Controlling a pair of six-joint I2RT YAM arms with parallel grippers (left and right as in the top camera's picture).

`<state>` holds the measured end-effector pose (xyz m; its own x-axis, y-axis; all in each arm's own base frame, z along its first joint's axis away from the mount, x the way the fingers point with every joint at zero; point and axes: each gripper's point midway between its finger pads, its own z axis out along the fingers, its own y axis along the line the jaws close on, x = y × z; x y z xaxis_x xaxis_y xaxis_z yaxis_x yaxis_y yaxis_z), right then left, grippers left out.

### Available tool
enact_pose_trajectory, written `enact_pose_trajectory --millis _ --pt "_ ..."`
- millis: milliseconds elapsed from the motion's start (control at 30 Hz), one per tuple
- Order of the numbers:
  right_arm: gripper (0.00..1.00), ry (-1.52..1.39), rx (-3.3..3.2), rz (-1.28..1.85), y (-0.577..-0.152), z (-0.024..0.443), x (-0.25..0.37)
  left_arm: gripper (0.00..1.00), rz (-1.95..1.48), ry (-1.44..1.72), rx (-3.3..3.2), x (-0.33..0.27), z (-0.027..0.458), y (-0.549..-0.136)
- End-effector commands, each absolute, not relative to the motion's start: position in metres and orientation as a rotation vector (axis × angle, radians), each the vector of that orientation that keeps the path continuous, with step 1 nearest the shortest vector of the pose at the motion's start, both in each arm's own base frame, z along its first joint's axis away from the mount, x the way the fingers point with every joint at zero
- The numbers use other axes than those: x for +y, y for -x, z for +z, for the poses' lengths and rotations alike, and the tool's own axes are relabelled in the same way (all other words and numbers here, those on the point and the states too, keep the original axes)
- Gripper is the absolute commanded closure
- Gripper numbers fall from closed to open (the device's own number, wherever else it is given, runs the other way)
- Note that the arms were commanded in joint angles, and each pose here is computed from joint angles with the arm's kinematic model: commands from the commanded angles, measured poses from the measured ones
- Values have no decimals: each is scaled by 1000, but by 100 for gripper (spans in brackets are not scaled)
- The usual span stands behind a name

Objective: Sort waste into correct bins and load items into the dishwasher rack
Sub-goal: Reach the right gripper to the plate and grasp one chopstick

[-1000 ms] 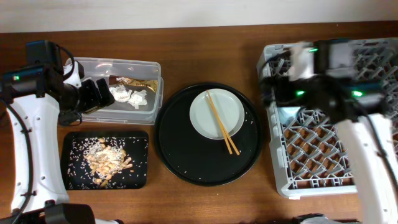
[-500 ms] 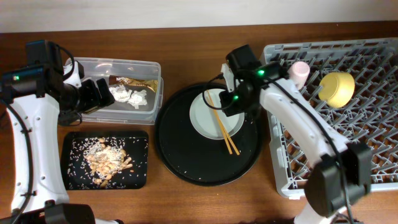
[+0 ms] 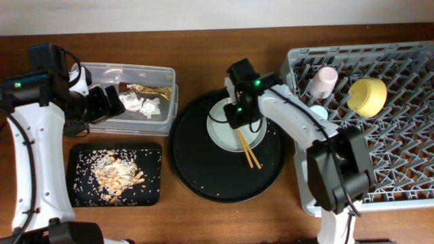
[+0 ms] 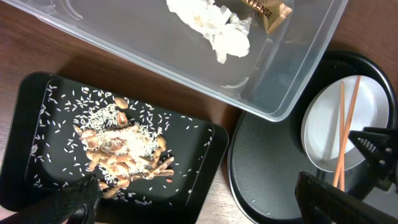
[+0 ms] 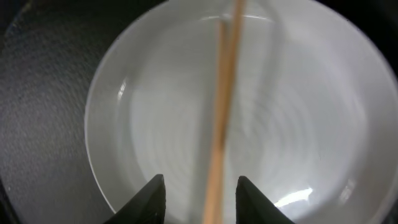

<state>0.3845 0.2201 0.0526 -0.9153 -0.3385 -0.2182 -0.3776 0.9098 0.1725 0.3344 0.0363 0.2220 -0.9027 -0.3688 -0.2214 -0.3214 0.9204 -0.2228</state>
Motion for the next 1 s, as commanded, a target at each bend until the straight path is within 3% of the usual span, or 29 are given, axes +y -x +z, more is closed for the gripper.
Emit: enact_pose_trajectory --millis 0,267,467,967 --pt "67 543 2898 252 -386 41 218 1 -263 528 2799 37 228 -333" --pt "69 422 2855 115 -405 41 205 1 -262 528 2799 37 228 -333" --pt "74 419 2841 123 -407 39 206 1 -262 528 2799 37 228 -333" --pt "75 427 2834 181 -406 37 213 1 -262 528 2799 37 228 -333"
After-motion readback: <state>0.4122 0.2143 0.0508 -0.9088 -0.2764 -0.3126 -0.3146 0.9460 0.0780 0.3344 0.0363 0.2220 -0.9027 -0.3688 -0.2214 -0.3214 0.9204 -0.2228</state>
